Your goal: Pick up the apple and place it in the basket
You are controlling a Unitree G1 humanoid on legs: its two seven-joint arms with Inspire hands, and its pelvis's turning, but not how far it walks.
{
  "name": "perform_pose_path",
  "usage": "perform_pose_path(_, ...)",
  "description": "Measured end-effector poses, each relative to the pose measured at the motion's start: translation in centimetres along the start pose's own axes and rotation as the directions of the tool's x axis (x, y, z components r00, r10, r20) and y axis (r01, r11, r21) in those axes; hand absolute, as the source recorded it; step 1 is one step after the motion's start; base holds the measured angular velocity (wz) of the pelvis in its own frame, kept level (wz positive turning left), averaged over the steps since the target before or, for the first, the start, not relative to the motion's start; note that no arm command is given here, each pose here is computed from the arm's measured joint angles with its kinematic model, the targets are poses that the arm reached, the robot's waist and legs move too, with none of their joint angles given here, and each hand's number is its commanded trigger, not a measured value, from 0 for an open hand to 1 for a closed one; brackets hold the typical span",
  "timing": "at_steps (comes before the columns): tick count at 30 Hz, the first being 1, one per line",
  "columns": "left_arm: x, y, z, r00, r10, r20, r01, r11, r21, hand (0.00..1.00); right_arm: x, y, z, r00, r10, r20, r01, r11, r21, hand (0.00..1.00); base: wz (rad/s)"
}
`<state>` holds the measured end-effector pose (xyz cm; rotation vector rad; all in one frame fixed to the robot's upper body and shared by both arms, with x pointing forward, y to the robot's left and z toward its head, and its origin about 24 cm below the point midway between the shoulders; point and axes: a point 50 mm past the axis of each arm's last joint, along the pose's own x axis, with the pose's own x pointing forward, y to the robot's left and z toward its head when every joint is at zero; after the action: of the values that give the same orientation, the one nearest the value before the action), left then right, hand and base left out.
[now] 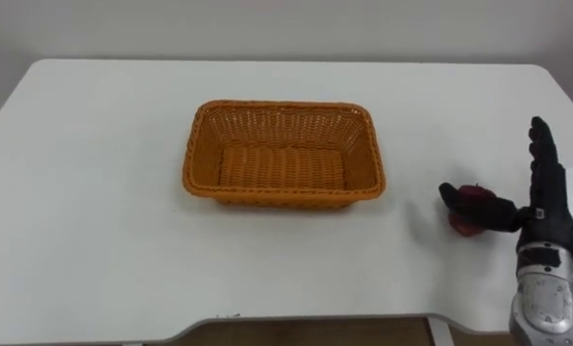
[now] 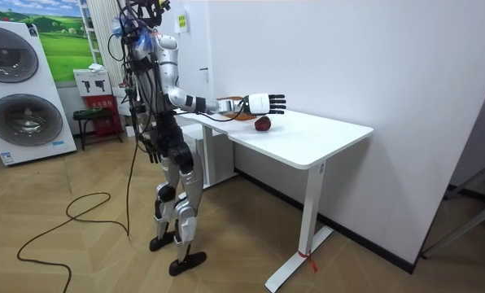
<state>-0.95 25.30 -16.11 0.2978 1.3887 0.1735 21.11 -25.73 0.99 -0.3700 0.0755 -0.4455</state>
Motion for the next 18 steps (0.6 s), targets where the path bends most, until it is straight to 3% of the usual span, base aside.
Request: perform_pose_path(18, 0.0, 0.1, -0.3, 1.0, -0.01, -0.016, 0.01, 1.0, 0.002, 0.0, -0.8, 0.3, -3.5, 0.985, 0.071, -0.157, -0.083, 0.994, -0.067, 0.0, 0.0)
